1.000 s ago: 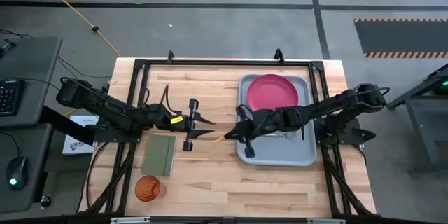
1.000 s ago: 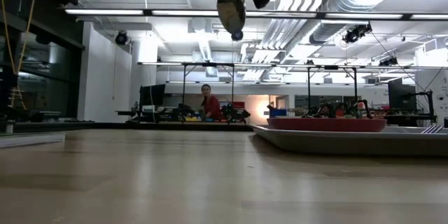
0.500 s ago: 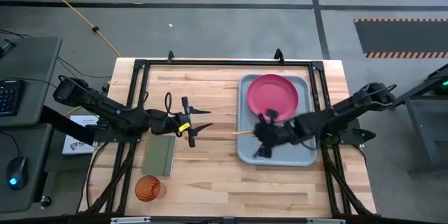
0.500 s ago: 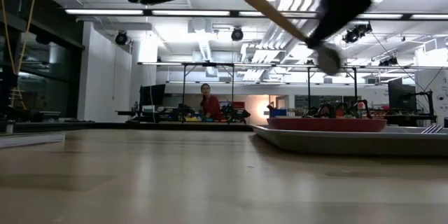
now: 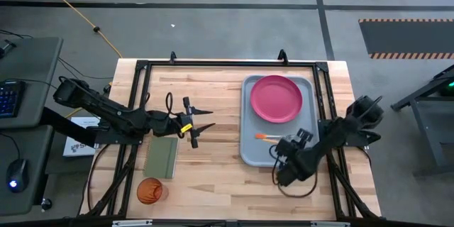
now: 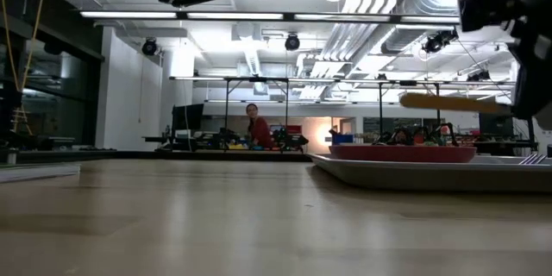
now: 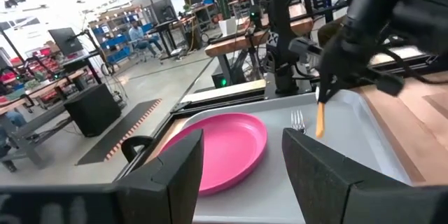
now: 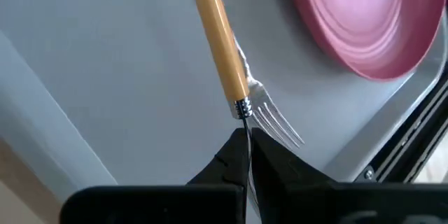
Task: Pick and place plate/cup/fork/spoon on tray
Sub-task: Put the yellow spoon to the right of the orange fork on the light blue tray
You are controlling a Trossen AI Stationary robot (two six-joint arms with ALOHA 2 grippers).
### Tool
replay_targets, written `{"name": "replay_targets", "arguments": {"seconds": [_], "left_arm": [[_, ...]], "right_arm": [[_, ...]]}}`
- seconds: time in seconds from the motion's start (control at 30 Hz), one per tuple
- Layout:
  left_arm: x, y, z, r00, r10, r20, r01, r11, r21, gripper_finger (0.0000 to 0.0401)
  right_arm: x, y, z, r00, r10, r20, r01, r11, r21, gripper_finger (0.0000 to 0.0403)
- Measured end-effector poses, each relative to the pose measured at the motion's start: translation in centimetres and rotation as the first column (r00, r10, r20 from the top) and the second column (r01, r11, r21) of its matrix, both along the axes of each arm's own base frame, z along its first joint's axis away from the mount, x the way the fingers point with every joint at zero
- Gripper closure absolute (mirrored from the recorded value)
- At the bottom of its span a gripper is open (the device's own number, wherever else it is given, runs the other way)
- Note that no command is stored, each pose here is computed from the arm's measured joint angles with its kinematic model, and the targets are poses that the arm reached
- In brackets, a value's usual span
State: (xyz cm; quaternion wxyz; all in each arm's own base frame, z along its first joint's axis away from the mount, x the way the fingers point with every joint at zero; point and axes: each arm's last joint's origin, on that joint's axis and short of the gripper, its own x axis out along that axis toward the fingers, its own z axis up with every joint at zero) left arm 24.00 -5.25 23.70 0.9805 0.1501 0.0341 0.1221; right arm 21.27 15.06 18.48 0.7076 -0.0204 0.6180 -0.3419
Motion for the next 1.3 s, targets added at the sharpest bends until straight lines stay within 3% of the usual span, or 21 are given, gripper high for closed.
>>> {"name": "replay_targets", "arguments": {"seconds": [0.27, 0.53, 1.3], "left_arm": [[0.0, 0.0, 0.0, 1.000, 0.000, -0.001, 0.000, 1.000, 0.000, 0.0217], [0.0, 0.0, -0.1, 1.000, 0.000, -0.006, 0.000, 1.000, 0.000, 0.0217], [0.0, 0.0, -0.2, 1.000, 0.001, -0.014, -0.001, 1.000, -0.012, 0.0217]], "right_arm": [[1.6, 1.1, -2.9, 0.999, -0.003, -0.036, -0.002, 0.994, -0.113, 0.0403], [2.2, 1.6, -5.4, 0.997, -0.004, -0.081, -0.005, 0.993, -0.121, 0.0403], [2.7, 1.8, -5.9, 0.998, -0.038, -0.048, 0.035, 0.997, -0.073, 0.0399]]}}
